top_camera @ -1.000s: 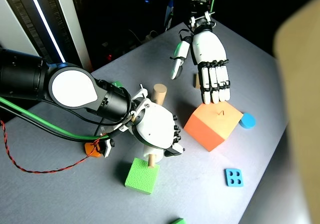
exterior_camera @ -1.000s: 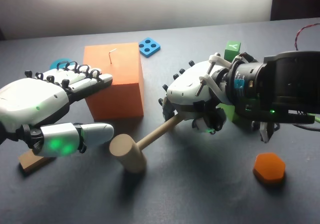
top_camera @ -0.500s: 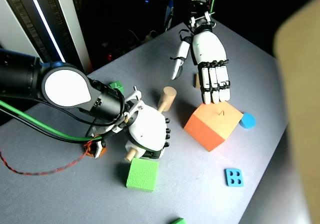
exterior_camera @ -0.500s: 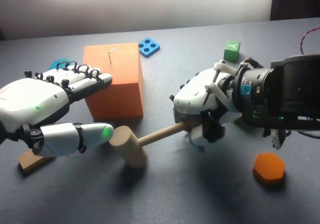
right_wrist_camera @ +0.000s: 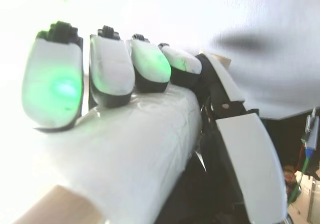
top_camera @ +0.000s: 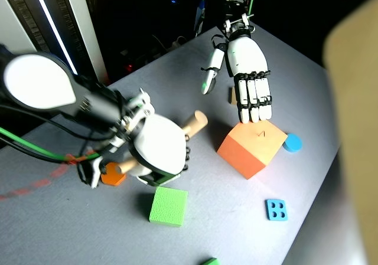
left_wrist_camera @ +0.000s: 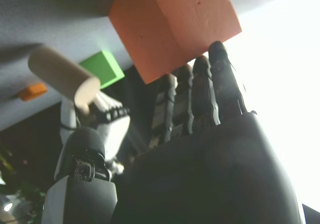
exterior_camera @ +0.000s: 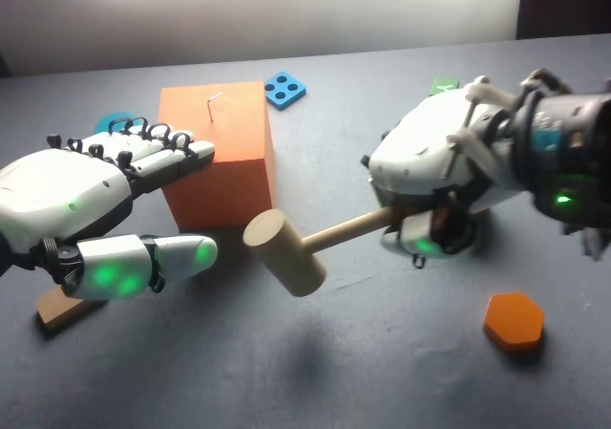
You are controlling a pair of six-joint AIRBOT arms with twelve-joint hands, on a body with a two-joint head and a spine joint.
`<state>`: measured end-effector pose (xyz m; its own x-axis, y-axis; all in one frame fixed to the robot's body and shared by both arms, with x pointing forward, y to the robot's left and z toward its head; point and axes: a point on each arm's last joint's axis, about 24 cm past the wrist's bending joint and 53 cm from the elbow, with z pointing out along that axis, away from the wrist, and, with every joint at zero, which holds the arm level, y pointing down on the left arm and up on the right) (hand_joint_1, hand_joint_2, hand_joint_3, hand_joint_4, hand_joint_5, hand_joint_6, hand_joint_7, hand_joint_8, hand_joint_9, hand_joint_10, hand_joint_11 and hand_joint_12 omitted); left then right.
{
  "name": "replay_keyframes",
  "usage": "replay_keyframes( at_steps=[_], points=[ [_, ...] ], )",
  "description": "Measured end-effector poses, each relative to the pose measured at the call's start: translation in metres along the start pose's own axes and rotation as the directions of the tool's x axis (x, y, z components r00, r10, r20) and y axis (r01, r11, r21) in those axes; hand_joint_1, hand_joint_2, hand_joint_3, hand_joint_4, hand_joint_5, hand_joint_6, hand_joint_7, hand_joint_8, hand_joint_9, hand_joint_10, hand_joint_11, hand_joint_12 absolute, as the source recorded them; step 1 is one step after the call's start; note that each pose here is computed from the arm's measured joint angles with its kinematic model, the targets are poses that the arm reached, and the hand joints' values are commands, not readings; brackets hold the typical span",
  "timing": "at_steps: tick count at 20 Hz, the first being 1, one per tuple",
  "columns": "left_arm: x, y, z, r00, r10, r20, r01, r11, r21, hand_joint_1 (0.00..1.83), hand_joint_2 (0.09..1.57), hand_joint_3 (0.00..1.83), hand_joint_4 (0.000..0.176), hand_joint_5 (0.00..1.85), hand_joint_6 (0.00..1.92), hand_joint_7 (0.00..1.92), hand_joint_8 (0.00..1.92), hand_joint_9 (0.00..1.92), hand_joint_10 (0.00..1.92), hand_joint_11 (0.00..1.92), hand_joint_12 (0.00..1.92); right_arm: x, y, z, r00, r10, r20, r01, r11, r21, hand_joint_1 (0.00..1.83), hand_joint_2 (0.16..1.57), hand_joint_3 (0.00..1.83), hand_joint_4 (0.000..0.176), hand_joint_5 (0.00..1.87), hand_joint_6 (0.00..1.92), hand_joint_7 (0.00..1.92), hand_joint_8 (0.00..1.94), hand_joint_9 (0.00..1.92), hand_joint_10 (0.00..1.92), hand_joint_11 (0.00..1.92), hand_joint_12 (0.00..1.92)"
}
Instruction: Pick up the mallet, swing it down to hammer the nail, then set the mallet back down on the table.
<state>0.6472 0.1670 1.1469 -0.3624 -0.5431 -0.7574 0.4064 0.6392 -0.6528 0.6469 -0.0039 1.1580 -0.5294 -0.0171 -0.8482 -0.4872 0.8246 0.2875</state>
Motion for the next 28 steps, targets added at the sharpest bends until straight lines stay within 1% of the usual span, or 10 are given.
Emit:
replay_keyframes(
  at_steps=[3, 4, 6, 8, 9, 13, 16, 18, 25, 28],
  points=[
    [0.0, 0.0, 0.0, 1.0, 0.0, 0.0, 0.0, 1.0, 0.0, 0.0, 1.21, 0.0, 0.0, 0.18, 0.0, 0.12, 0.0, 0.11, 0.0, 0.09, 0.04, -0.004, -0.019, -0.022, 0.999, 0.04, 0.011, -0.04, 0.998, 0.041, 0.23, 1.57, 0.05, 0.0, 1.06, 1.92, 1.33, 1.94, 1.43, 1.92, 1.53, 1.92],
    [0.0, 0.0, 0.0, 1.0, 0.0, 0.0, 0.0, 1.0, 0.0, 0.0, 1.21, 0.0, 0.0, 0.17, 0.0, 0.11, 0.0, 0.1, 0.0, 0.08, 0.03, -0.013, -0.027, -0.027, 0.996, 0.083, 0.039, -0.085, 0.995, 0.057, 0.22, 1.57, 0.05, 0.0, 1.08, 1.92, 1.34, 1.94, 1.44, 1.92, 1.54, 1.92],
    [0.0, 0.0, 0.0, 1.0, 0.0, -0.001, 0.0, 1.0, -0.001, 0.0, 1.21, 0.0, 0.0, 0.18, 0.0, 0.13, 0.01, 0.11, 0.01, 0.09, 0.04, -0.047, -0.042, -0.041, 0.983, 0.079, 0.165, -0.095, 0.992, 0.089, 0.22, 1.57, 0.06, 0.0, 1.11, 1.92, 1.36, 1.94, 1.47, 1.92, 1.58, 1.92],
    [0.0, 0.0, 0.0, 1.0, 0.0, -0.002, 0.0, 1.0, -0.002, 0.0, 1.21, 0.0, 0.0, 0.2, 0.01, 0.16, 0.02, 0.14, 0.02, 0.12, 0.05, -0.081, -0.048, -0.055, 0.945, 0.123, 0.303, -0.151, 0.986, 0.072, 0.23, 1.57, 0.06, 0.0, 1.11, 1.92, 1.37, 1.94, 1.47, 1.92, 1.57, 1.92],
    [0.0, 0.0, 0.0, 1.0, 0.0, -0.001, 0.0, 1.0, -0.001, 0.0, 1.21, 0.0, 0.0, 0.21, 0.01, 0.17, 0.02, 0.15, 0.02, 0.11, 0.04, -0.092, -0.047, -0.059, 0.93, 0.125, 0.344, -0.155, 0.986, 0.062, 0.24, 1.57, 0.06, 0.0, 1.12, 1.92, 1.38, 1.94, 1.47, 1.92, 1.57, 1.92],
    [-0.001, -0.001, 0.0, 1.0, 0.0, 0.004, 0.0, 1.0, 0.003, 0.0, 1.21, 0.0, 0.0, 0.19, 0.0, 0.16, 0.01, 0.14, 0.01, 0.1, 0.04, -0.128, -0.023, -0.068, 0.867, 0.089, 0.491, -0.102, 0.995, 0.0, 0.23, 1.57, 0.06, 0.0, 1.11, 1.92, 1.37, 1.94, 1.47, 1.92, 1.56, 1.92],
    [-0.001, -0.001, 0.0, 1.0, 0.0, 0.004, 0.0, 1.0, 0.003, 0.0, 1.22, 0.0, 0.0, 0.21, 0.0, 0.18, 0.01, 0.16, 0.01, 0.11, 0.04, -0.129, 0.007, -0.058, 0.842, -0.005, 0.539, 0.011, 1.0, -0.008, 0.23, 1.57, 0.05, 0.0, 1.11, 1.92, 1.38, 1.94, 1.47, 1.92, 1.57, 1.92],
    [-0.001, -0.001, 0.0, 1.0, -0.001, 0.005, 0.0, 1.0, 0.004, 0.0, 1.21, 0.0, 0.0, 0.2, 0.01, 0.17, 0.01, 0.15, 0.01, 0.11, 0.04, -0.127, 0.02, -0.043, 0.842, -0.018, 0.539, 0.031, 0.999, -0.016, 0.27, 1.57, 0.03, 0.0, 1.12, 1.92, 1.37, 1.94, 1.47, 1.92, 1.57, 1.92],
    [-0.001, -0.001, 0.0, 1.0, 0.0, 0.005, 0.0, 1.0, 0.003, 0.0, 1.21, 0.0, 0.0, 0.21, 0.01, 0.18, 0.01, 0.15, 0.01, 0.1, 0.03, -0.155, 0.021, -0.014, 0.804, 0.024, 0.594, -0.029, 1.0, 0.0, 0.25, 1.57, 0.04, 0.0, 1.12, 1.92, 1.36, 1.94, 1.45, 1.92, 1.55, 1.92],
    [-0.001, -0.001, 0.0, 1.0, 0.0, 0.004, 0.0, 1.0, 0.004, 0.0, 1.21, 0.0, 0.0, 0.21, 0.01, 0.19, 0.01, 0.17, 0.01, 0.12, 0.04, -0.156, 0.027, -0.008, 0.803, 0.035, 0.594, -0.035, 0.999, -0.012, 0.21, 1.57, 0.05, 0.0, 1.13, 1.92, 1.37, 1.94, 1.46, 1.92, 1.57, 1.92]
  ],
)
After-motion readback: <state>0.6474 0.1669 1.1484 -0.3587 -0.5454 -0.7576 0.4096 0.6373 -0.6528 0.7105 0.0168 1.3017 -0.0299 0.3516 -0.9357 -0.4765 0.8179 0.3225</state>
